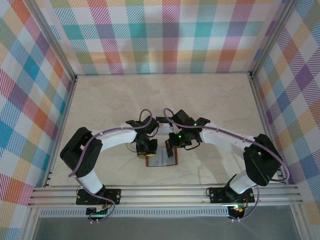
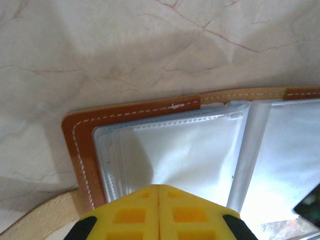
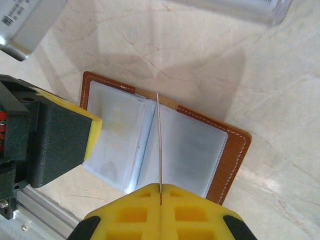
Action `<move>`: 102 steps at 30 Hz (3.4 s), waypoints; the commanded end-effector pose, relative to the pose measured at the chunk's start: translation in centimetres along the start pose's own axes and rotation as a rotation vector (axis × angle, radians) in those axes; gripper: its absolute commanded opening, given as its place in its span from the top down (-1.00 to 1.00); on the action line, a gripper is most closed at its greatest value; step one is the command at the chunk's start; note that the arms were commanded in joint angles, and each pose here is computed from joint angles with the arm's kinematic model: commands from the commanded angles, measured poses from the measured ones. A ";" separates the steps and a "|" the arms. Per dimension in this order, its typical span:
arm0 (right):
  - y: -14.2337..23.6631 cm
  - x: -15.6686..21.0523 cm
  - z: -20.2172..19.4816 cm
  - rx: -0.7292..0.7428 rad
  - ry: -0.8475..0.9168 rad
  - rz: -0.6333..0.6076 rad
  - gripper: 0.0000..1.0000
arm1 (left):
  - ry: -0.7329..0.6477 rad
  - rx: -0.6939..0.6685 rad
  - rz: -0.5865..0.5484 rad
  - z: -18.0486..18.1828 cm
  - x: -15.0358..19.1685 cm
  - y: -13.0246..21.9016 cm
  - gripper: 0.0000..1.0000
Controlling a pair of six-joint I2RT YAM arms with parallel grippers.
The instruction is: Take the credit cards out of the card holder
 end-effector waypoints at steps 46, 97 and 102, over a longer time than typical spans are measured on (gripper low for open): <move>-1.8 -14.9 -3.4 0.011 1.203 0.263 1.00 | 0.109 0.036 -0.136 6.2 0.4 4.2 0.80; 0.2 -5.9 2.7 -0.232 -0.111 -0.059 0.46 | 0.109 0.135 -0.052 3.8 -0.8 2.1 0.84; -1.4 -4.0 3.4 -0.296 -0.187 -0.019 0.46 | 0.108 0.129 -0.037 3.8 -1.0 1.3 0.84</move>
Point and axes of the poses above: each hand's point on the last joint's axis, 136 mm out from that joint toward the fingers, its own y axis back along the fingers, its own z axis along the line the jaws close on, x = y × z, the point moved 6 cm from there along y, back along the fingers, and after that the axes turned 11 degrees about y, right-handed, at the moved point
